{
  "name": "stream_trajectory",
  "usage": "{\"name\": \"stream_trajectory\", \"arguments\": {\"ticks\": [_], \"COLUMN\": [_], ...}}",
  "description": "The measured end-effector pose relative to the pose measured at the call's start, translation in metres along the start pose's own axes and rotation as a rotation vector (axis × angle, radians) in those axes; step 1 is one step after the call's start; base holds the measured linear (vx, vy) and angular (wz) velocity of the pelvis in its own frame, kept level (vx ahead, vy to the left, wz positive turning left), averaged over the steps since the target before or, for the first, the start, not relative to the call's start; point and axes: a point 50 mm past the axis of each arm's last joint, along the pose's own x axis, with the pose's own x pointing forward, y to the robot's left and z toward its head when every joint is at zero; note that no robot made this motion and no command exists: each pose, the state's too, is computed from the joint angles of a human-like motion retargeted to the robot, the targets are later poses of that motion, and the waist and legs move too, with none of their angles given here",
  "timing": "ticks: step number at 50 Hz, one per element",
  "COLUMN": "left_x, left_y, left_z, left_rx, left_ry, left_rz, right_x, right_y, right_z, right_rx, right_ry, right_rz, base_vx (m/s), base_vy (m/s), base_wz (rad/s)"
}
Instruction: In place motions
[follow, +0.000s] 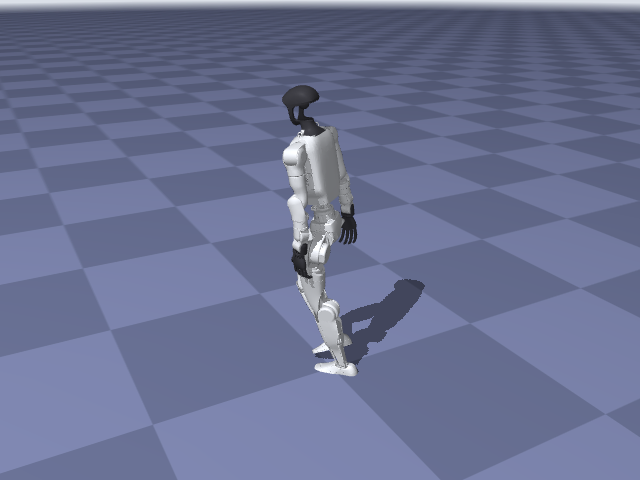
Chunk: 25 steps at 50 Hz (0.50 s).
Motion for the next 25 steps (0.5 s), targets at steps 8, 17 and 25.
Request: {"name": "stream_trajectory", "arguments": {"ticks": [8,17,25], "left_x": [0.005,-0.002,-0.008], "left_y": [-0.005,-0.006,-0.008], "left_z": [0.036,-0.015,-0.041], "left_rx": [0.068,-0.142,-0.311], "left_ry": [-0.101,0.049,0.135], "left_rz": [-0.077,-0.001,0.049], "right_x": [-0.019,-0.021,-0.002], "right_y": [0.004,0.003,-0.015], "right_z": [-0.079,-0.084,0.012], "right_rx": [0.33,0.309,0.185], "right_ry": [0.27,0.327,0.024], "right_rz": [0.001,-0.02,-0.079], "base_vx": [0.63,0.8,0.6], "base_vy": [-0.07,-0.27,-0.1], "base_wz": [0.9,-0.07,0.27]}}
